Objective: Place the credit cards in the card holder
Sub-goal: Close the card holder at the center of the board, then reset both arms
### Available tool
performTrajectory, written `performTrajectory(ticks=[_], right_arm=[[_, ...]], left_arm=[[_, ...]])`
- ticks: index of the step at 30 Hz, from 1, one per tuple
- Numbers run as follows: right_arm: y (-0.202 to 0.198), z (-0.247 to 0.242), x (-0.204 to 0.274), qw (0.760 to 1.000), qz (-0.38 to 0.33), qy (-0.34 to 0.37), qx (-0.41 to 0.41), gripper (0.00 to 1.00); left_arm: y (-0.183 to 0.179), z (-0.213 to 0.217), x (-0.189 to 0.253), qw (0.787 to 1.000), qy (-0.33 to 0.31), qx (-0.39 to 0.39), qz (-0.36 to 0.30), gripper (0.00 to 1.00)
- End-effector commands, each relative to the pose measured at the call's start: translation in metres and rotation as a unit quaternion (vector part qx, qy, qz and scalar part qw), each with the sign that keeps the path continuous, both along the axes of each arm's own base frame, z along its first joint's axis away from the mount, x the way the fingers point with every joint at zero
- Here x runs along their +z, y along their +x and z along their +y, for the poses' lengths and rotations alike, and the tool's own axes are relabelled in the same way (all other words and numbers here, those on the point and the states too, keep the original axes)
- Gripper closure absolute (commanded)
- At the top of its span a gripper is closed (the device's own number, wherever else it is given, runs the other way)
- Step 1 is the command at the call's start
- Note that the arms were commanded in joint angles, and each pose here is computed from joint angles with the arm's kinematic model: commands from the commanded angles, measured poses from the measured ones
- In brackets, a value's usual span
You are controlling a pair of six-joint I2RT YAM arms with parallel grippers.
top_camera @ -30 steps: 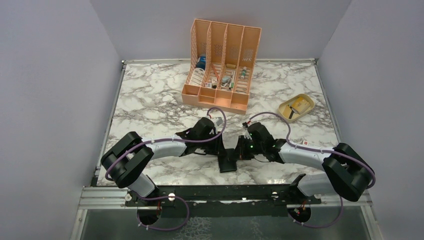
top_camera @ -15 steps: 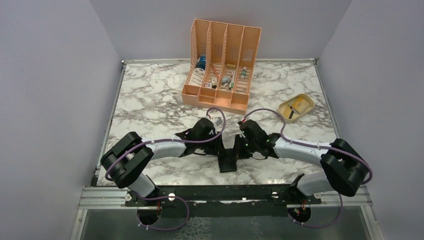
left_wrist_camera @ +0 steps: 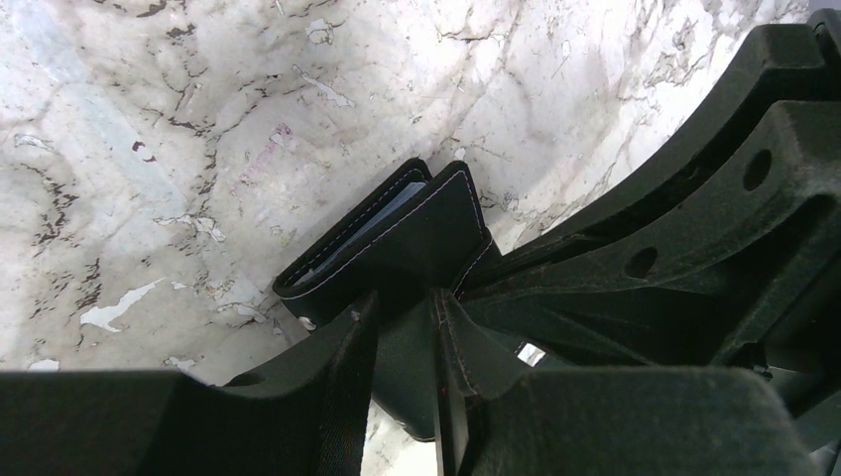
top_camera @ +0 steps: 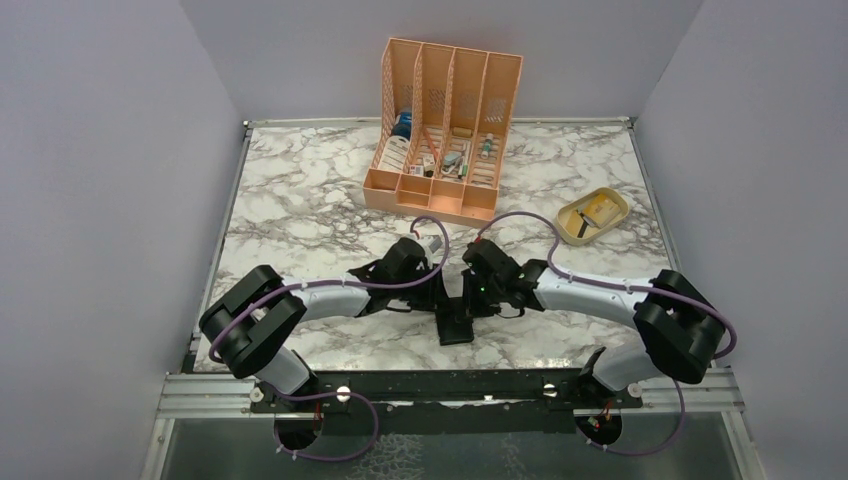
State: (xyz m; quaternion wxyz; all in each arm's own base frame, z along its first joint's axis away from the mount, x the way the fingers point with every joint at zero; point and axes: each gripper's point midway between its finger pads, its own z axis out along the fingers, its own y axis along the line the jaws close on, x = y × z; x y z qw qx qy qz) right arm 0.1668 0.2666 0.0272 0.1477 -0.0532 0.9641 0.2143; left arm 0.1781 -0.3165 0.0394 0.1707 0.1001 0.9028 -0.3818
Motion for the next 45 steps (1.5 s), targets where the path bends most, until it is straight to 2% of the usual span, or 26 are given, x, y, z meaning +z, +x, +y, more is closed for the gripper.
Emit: performTrajectory(ticks=[1,7,11,18,20,22,24,25,26,27,29,33,38,45], right_arm=[[-0.017,-0.054,-0.053,0.989,0.02,-0.143,-0.018,0.94],[-0.004,-0.034,-0.03,0.995,-0.009,-0.099,-0.018,0.91],[0.002,-0.01,-0.002,0.999,-0.036,-0.021,-0.014,0.84],[0.015,-0.004,0.063,0.991,-0.11,0.06,-0.035,0.71],[0.021,-0.009,0.089,0.985,-0.145,0.076,-0.047,0.63],[0.024,-0.016,0.116,0.978,-0.18,0.093,-0.055,0.47],[0.028,-0.025,0.139,0.97,-0.211,0.103,-0.067,0.39],[0.028,-0.029,0.149,0.966,-0.224,0.107,-0.072,0.35],[0.03,-0.034,0.159,0.962,-0.238,0.109,-0.077,0.29],[0.031,-0.038,0.168,0.959,-0.25,0.111,-0.082,0.24],[0.032,-0.047,0.183,0.953,-0.269,0.106,-0.09,0.18],[0.034,-0.065,0.212,0.944,-0.296,0.095,-0.11,0.13],[0.032,-0.078,0.227,0.933,-0.318,0.11,-0.127,0.12],[0.027,-0.098,0.222,0.919,-0.329,0.132,-0.173,0.12]], left_arm=[[-0.019,0.007,-0.016,0.999,0.018,-0.01,0.026,0.72],[-0.01,0.008,0.0,1.0,0.01,0.002,-0.005,0.7],[0.003,0.017,0.018,0.998,0.022,0.023,-0.048,0.63],[0.028,0.041,0.087,0.984,0.015,0.083,-0.155,0.49],[0.031,0.049,0.114,0.978,0.005,0.096,-0.188,0.46],[0.034,0.058,0.14,0.97,-0.004,0.112,-0.217,0.39],[0.035,0.066,0.164,0.962,-0.012,0.122,-0.244,0.33],[0.034,0.071,0.177,0.958,-0.017,0.126,-0.257,0.26],[0.034,0.075,0.186,0.955,-0.018,0.131,-0.267,0.06],[0.034,0.079,0.193,0.952,-0.017,0.135,-0.274,0.02],[0.034,0.086,0.206,0.947,-0.016,0.143,-0.288,0.01],[0.033,0.098,0.227,0.936,-0.028,0.162,-0.31,0.01],[0.038,0.115,0.227,0.924,-0.019,0.202,-0.324,0.01],[0.039,0.116,0.226,0.921,-0.03,0.216,-0.322,0.01]])
